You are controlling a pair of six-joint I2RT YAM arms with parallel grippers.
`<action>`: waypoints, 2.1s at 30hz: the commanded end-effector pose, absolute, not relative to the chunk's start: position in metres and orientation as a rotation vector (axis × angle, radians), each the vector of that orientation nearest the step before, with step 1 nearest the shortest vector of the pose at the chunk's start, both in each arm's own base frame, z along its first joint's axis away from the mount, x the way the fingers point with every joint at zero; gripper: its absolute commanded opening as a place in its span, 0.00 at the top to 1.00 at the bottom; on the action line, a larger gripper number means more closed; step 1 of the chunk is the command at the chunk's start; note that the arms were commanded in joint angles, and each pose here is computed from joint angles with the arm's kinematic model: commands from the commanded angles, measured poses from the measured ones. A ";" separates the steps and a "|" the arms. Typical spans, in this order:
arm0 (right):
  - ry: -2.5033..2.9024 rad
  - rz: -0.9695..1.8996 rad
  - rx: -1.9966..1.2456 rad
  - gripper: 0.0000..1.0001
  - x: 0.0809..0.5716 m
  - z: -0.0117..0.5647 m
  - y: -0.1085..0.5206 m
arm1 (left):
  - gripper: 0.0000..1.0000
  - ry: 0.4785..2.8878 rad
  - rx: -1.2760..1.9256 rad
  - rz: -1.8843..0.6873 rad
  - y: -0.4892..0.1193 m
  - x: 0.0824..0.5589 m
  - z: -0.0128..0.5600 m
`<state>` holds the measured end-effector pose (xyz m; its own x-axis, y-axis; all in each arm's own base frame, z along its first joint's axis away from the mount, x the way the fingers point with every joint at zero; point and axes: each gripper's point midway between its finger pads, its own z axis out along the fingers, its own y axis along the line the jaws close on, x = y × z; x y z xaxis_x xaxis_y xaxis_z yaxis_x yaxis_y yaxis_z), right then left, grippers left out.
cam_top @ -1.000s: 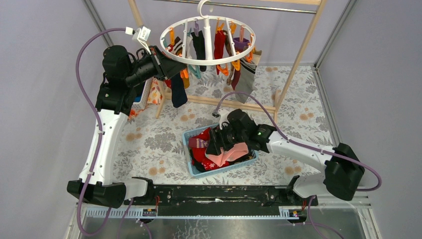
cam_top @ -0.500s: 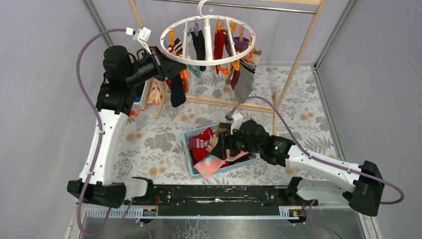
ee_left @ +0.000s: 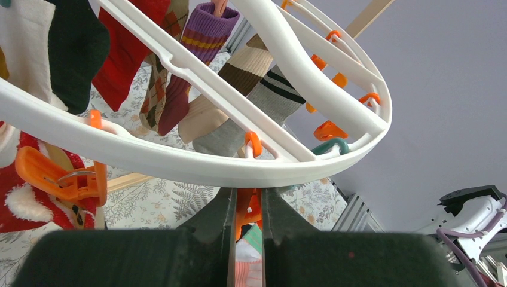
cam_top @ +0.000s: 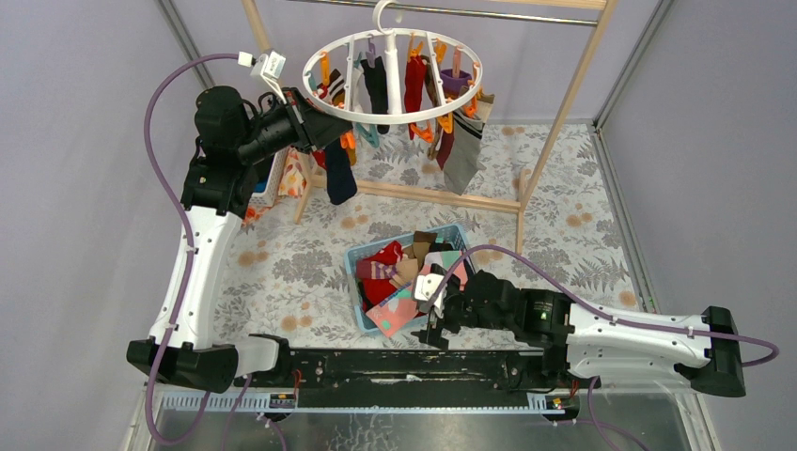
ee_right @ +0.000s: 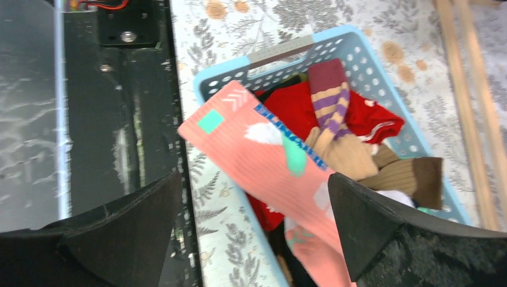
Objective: Clip the socks to the hanger
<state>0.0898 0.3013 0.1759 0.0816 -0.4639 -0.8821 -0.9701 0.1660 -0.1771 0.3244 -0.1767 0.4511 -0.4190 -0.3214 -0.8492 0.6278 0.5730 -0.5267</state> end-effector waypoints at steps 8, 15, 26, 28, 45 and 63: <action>1.560 0.082 -0.975 0.00 0.196 0.251 0.275 | 1.00 1.677 0.305 -1.071 -0.177 0.307 0.460; 1.669 0.344 -1.137 0.00 0.155 0.224 0.293 | 1.00 1.678 0.304 -1.065 -0.176 0.306 0.459; 1.440 0.413 -1.778 0.11 0.073 0.164 0.341 | 1.00 1.685 0.298 -1.057 -0.175 0.306 0.459; 1.402 0.396 -1.823 0.12 0.069 0.155 0.347 | 1.00 1.688 0.299 -1.058 -0.175 0.307 0.458; 1.259 0.297 -1.909 0.40 0.074 0.120 0.382 | 1.00 1.694 0.292 -1.057 -0.173 0.309 0.457; 1.282 0.302 -1.845 1.00 0.078 0.150 0.382 | 1.00 1.693 0.290 -1.054 -0.172 0.309 0.459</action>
<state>0.0748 0.3675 0.1045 0.4555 -0.7104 -0.5366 -0.8617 -0.2004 -0.4661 0.3170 -0.1726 0.4514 -0.4138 -0.3115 -0.8554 0.6253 0.5857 -0.5158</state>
